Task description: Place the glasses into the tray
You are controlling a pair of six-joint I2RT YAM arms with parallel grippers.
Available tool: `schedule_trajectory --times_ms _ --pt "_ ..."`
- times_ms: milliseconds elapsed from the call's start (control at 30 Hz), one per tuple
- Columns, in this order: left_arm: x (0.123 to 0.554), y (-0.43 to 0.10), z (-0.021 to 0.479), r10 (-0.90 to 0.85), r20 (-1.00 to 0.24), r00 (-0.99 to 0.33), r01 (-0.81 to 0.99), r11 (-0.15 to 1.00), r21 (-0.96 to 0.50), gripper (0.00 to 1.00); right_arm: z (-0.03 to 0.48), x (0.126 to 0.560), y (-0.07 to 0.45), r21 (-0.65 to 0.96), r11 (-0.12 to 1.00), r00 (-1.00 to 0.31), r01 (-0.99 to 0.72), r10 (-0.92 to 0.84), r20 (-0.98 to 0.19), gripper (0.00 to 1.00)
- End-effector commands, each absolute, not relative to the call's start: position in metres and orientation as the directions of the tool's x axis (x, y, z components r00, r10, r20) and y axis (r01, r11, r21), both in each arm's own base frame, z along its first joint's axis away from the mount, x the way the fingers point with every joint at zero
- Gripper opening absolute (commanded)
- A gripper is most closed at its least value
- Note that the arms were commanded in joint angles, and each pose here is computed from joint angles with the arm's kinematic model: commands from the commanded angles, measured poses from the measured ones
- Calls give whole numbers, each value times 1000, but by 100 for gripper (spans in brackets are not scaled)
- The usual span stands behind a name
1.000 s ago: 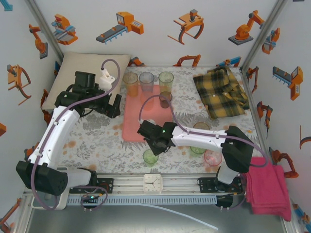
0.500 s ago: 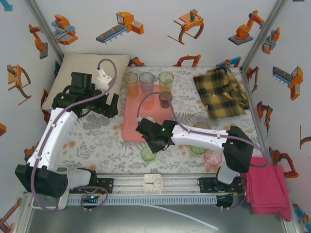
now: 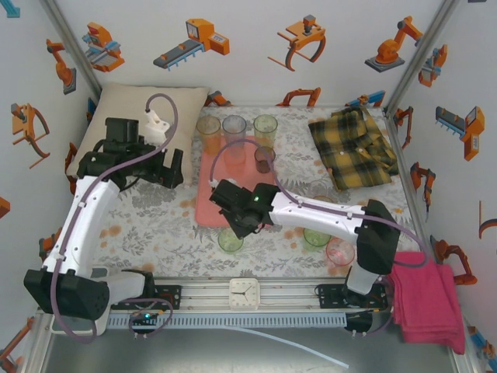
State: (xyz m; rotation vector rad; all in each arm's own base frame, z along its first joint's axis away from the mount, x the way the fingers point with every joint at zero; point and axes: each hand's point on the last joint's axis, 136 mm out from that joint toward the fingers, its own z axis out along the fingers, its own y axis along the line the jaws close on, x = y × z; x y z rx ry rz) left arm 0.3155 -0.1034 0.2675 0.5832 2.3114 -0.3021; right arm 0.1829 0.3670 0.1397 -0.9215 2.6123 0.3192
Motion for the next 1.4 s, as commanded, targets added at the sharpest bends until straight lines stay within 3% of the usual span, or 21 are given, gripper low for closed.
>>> schedule_trajectory --times_ms 0,333,800,1367 --pt "314 -94 280 249 -737 -629 448 890 -82 88 147 192 372 85 748 -712 -659 -583 -390 8" --pt "313 -63 291 161 -768 -620 353 931 -90 88 172 246 404 100 737 -695 -669 -572 -435 9" --pt "315 -67 292 146 -770 -622 369 921 -123 89 184 343 413 89 781 -707 -618 -502 -499 10" --pt "316 -70 290 149 -762 -630 380 915 -135 89 176 412 434 57 802 -667 -595 -453 -591 11"
